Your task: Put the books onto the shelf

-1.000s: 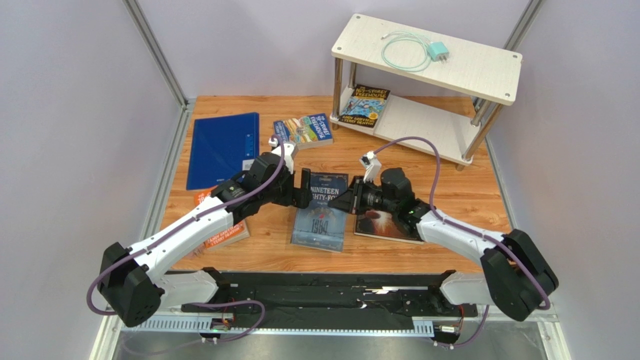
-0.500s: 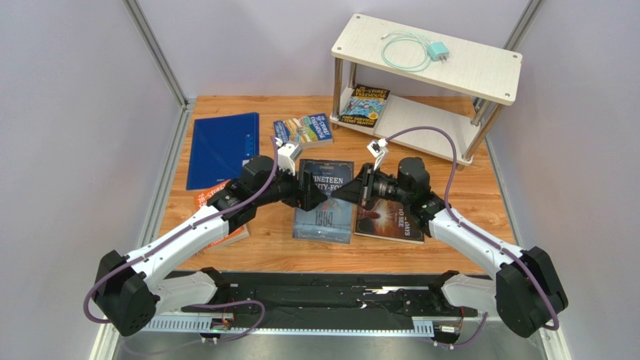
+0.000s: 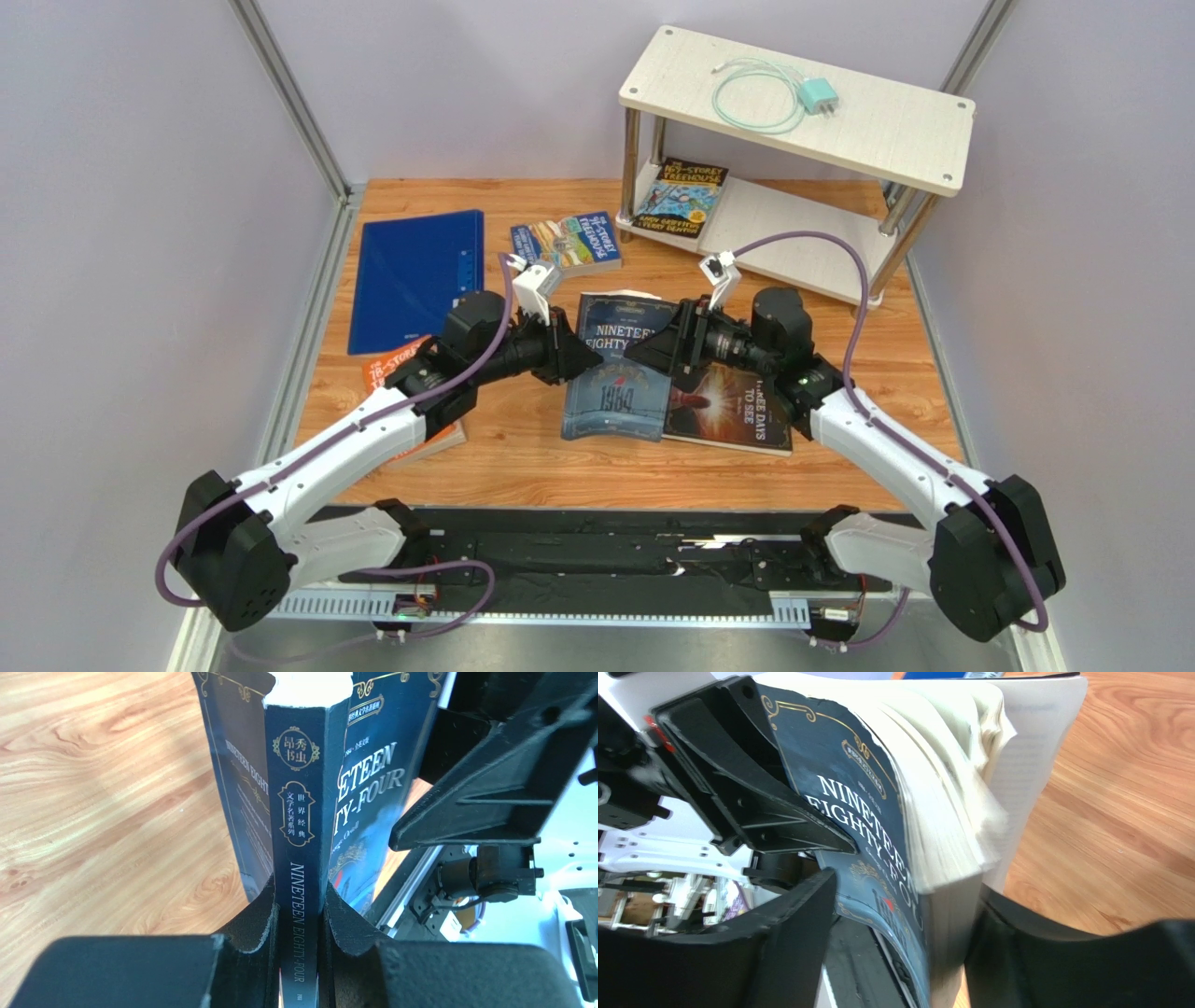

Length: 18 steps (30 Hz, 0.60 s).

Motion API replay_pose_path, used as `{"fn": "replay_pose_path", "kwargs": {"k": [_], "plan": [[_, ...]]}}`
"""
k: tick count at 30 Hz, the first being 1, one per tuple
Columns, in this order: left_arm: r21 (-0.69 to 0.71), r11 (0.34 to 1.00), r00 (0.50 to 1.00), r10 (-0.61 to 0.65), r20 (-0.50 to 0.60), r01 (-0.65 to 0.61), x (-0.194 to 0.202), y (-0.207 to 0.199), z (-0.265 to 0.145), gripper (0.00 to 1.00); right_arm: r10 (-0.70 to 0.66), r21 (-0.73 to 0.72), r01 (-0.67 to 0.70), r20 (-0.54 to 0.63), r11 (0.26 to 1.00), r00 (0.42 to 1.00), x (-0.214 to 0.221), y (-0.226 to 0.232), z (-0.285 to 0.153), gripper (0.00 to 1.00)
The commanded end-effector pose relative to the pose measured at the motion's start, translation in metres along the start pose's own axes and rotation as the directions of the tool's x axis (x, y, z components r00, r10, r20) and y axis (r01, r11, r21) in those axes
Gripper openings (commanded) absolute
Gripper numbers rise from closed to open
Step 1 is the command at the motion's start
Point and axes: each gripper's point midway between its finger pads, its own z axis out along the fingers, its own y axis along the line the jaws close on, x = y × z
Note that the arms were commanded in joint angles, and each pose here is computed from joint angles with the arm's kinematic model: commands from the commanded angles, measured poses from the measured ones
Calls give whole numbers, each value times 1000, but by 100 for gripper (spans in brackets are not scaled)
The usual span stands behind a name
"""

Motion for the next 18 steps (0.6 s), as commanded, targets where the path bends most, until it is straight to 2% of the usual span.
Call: {"fn": "replay_pose_path", "kwargs": {"k": [1,6,10,18], "plan": [[91,994,996,50,74,-56,-37,-30,-4,0,-94,29,92,85,995,992,-14,9,-14,78],[167,983,994,60,88,-74,-53,-43,-5,0,-107,-3,109,173,994,979,-8,10,-40,99],[248,965,992,61,113,-87,-72,-61,-3,0,-101,-39,111,208,993,973,-3,13,-51,100],[360,928,989,49,140,-97,-98,-88,-3,0,-78,-66,90,166,994,983,14,9,-51,100]]}}
